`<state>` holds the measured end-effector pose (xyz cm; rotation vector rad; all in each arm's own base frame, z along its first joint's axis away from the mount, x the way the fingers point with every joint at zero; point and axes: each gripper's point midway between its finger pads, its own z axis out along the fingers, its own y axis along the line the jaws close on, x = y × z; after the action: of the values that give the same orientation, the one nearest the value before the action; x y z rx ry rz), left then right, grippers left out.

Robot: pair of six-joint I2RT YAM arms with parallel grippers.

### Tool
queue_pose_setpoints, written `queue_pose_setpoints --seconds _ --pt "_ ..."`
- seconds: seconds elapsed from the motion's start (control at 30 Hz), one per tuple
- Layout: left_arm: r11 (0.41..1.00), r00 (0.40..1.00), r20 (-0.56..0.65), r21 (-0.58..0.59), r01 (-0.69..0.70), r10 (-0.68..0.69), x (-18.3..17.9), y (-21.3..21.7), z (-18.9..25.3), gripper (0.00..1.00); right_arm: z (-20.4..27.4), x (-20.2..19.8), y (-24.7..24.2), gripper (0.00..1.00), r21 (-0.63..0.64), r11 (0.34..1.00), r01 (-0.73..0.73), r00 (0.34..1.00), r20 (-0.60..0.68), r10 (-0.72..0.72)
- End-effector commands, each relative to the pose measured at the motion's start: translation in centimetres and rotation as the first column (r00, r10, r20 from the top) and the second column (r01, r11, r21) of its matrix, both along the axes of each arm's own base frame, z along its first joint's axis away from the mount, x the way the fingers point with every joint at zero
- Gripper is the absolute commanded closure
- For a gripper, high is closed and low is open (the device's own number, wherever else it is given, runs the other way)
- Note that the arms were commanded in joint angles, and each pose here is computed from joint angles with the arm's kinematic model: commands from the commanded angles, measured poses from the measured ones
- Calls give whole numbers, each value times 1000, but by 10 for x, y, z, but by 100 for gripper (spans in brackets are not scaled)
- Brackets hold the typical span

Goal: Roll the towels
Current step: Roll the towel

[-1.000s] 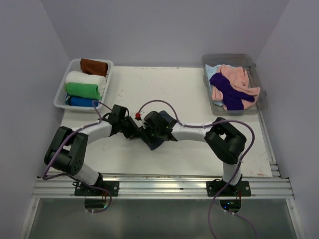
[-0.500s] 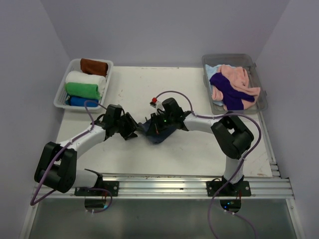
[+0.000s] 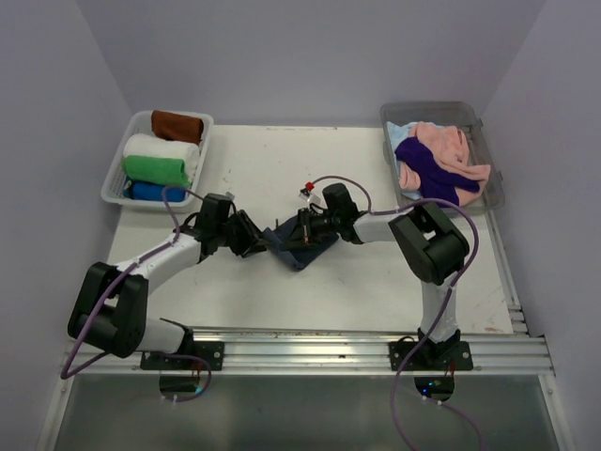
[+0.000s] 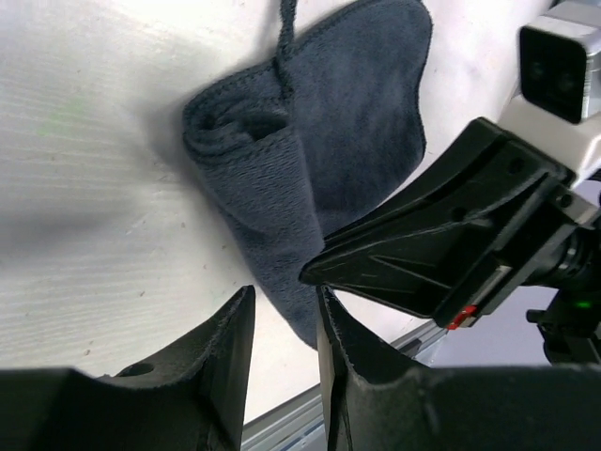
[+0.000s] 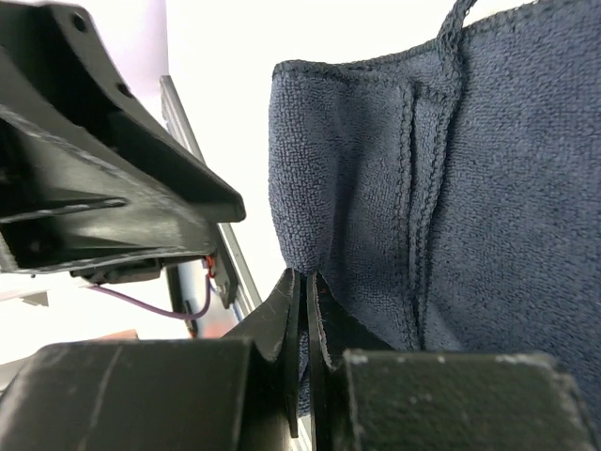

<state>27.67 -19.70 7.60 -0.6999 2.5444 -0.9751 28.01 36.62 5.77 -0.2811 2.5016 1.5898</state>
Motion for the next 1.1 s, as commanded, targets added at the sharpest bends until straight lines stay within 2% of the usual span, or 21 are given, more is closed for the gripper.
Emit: queue_pose_setpoints --seconds 0.0,0.57,0.73,0.83,0.87,0.97,1.07 --pt "999 992 122 -31 43 -38 24 -11 29 65 11 -3 6 100 55 998 -32 999 -6 32" --pt "997 993 95 -9 74 -73 56 -24 1 68 -4 -3 1 100 46 999 -18 999 -45 20" --pt "997 997 10 39 70 -70 56 -20 -27 68 -5 -4 -6 100 -7 1000 -4 1000 -24 4" --pt "996 996 -47 47 78 -75 50 -19 -46 69 -1 -4 -14 79 -56 998 12 999 40 -10" --pt "995 995 -58 51 81 -78 48 -19 -50 70 1 -4 -15 67 -63 998 20 998 55 -17" --pt "995 993 -98 68 78 -71 41 -17 -64 71 9 -10 -21 56 -92 996 20 995 99 -11" --pt "995 991 -119 72 76 -67 34 -15 -70 72 13 -17 -25 52 -128 992 22 991 131 -5"
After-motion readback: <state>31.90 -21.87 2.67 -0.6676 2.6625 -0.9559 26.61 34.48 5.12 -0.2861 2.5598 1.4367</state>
